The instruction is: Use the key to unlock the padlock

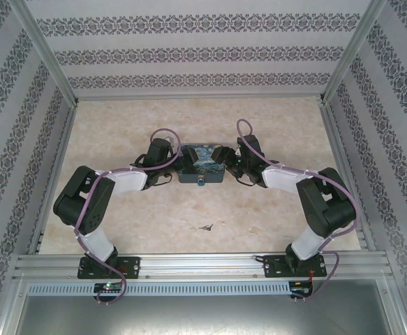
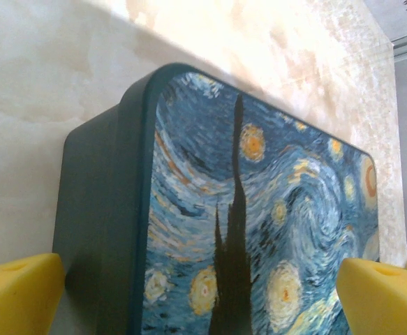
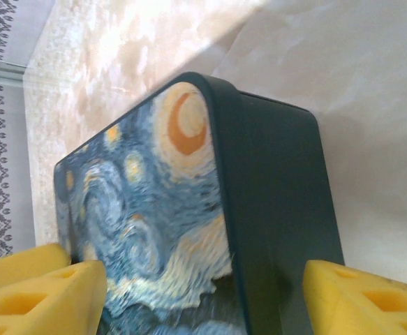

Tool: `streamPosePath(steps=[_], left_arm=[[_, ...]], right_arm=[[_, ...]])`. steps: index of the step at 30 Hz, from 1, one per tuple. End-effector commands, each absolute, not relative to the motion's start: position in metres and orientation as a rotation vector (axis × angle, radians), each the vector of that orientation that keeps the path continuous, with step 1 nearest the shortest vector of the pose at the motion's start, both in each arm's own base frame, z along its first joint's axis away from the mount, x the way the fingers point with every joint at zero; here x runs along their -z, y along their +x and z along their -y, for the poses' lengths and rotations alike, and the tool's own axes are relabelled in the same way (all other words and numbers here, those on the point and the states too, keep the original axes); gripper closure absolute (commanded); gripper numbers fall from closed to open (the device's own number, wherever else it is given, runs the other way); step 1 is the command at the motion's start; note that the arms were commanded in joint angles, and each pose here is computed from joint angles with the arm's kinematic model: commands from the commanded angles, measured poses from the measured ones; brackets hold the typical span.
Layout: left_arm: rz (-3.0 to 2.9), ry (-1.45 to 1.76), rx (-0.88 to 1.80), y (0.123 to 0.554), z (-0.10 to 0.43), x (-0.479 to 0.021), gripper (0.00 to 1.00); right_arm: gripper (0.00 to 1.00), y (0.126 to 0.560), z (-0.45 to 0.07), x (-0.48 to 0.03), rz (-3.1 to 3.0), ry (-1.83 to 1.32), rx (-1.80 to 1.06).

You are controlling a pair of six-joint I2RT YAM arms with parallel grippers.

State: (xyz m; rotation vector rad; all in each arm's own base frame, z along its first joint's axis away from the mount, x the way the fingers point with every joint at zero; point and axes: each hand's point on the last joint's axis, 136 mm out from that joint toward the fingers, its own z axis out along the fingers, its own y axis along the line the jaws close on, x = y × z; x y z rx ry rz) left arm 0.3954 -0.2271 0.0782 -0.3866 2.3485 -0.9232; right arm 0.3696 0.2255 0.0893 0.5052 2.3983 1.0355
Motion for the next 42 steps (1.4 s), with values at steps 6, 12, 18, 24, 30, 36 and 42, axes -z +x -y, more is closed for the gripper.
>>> streamPosePath(steps=[6,12,18,24,30,36,42], left_arm=[[-2.304,-0.451,0.850,0.403,0.188,-0.095,0.01],[-2.366,-0.476,0.755,0.381,0.158,-0.102,0.00],[-2.402,-0.476,0.799,0.355,0.158,-0.105,0.00],[-2.385,-0.465,0.849,0.350,0.161,-0.116,0.00],[-2.384,-0.431,0.833,0.349,0.160,-0.126,0.01],[-2.380,-0.441,0.836,0.350,0.158,-0.127,0.01],[-2.381,-0.462,0.837,0.350,0.155,-0.126,0.00]], right_arm=[[0.24,0.324,-0.184,-0.119,-2.373,0.393,-0.829],[0.25,0.257,-0.206,-0.101,-2.511,0.032,-0.723],[0.33,0.192,-0.241,-0.065,-2.640,-0.489,-0.583],[0.42,0.162,-0.264,-0.043,-2.645,-0.930,-0.404],[0.46,0.153,-0.273,-0.029,-2.616,-1.152,-0.269],[0.46,0.149,-0.279,-0.025,-2.597,-1.239,-0.265],[0.47,0.147,-0.283,-0.024,-2.584,-1.283,-0.263]])
